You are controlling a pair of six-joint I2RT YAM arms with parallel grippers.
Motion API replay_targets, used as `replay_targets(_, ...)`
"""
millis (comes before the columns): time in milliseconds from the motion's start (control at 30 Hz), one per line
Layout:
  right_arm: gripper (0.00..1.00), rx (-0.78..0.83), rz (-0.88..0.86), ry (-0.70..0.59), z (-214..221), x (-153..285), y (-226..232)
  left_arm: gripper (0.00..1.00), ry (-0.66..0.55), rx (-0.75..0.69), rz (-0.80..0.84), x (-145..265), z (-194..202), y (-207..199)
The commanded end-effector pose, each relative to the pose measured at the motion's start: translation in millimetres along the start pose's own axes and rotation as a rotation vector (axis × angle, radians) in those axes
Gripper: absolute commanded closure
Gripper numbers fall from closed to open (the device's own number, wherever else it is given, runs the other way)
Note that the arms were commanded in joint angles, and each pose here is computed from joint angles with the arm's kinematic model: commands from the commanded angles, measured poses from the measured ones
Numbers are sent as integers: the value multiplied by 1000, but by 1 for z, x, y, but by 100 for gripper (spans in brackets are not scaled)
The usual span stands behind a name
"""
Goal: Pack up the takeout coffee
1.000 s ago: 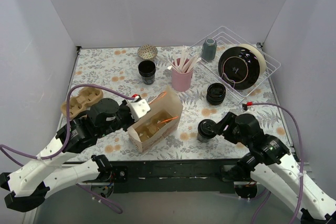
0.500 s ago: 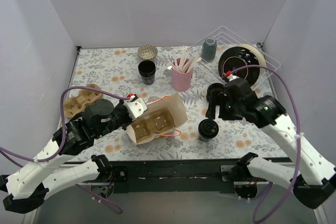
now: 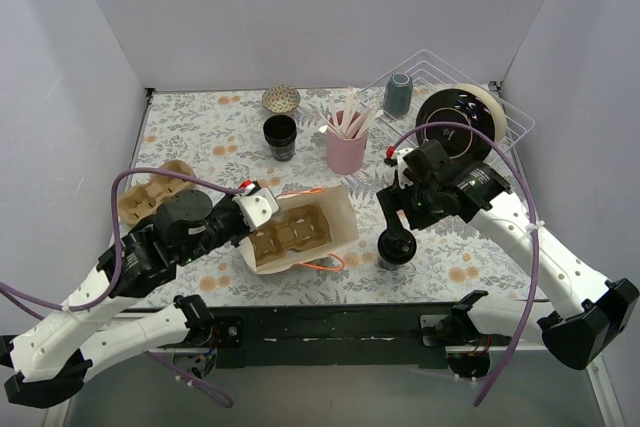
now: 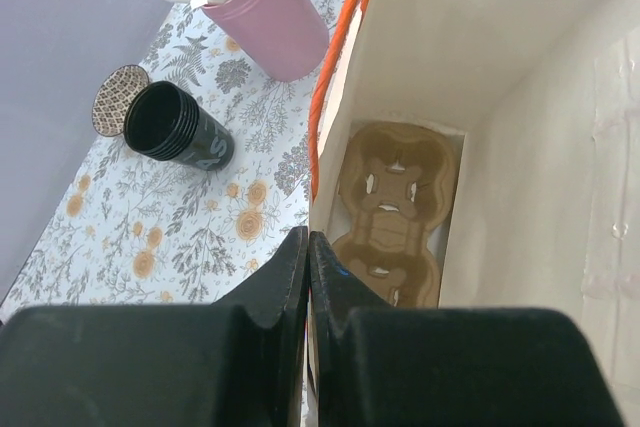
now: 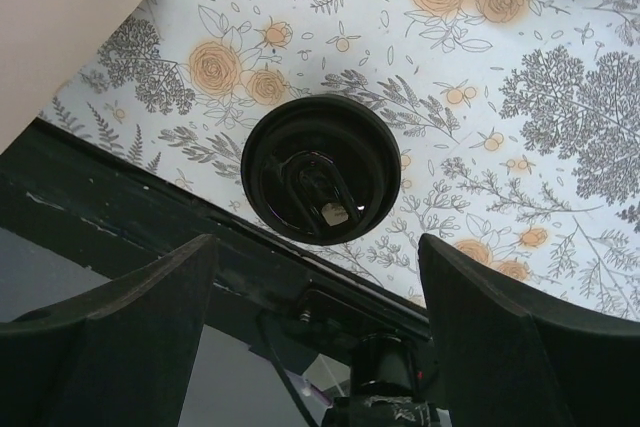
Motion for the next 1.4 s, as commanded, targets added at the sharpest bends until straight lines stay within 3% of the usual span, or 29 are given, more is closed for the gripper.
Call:
replay_targets(0,11,130,-66,-22,-1,-10,0,100,-44,-14,-19,9,-8,5)
replay_targets(67,10,148,-74,-21,-1,-18,0,100,-46,-17,-22,10,-8,6)
replay_targets(100,1,157,-70,-16,-1,-22,0,100,-43,-18,-25,11,-8,6)
replay_targets(167,2,192,-75,-22,-4,-23,0,100,-46,-22,-30,12,-10,8)
replay_targets(433,3,585,-17,0,-11,-25,-17,100,-56,-22,-15,13,-14,8)
replay_targets(567,4,632,-78,22,6,-33,-18,100,-52,-20,-9,14,-15,8)
replay_targets(767,5,647,-265,-65,13,-41,-3,100,-37,-14,-7,18,-13,8)
replay_targets(1367,8,566,-159,49,19,-63,-12,100,-18,3,-10,20,-10,7)
Point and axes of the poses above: each gripper's point midway between its finger pads, its own x axis back along the fingers, its own y axis along the line the jaws close on, z = x × y, the point moved 9 cm from there along x, back along the fingers, and after that the axes turned 2 degrees about -x, right-handed, at the moved point
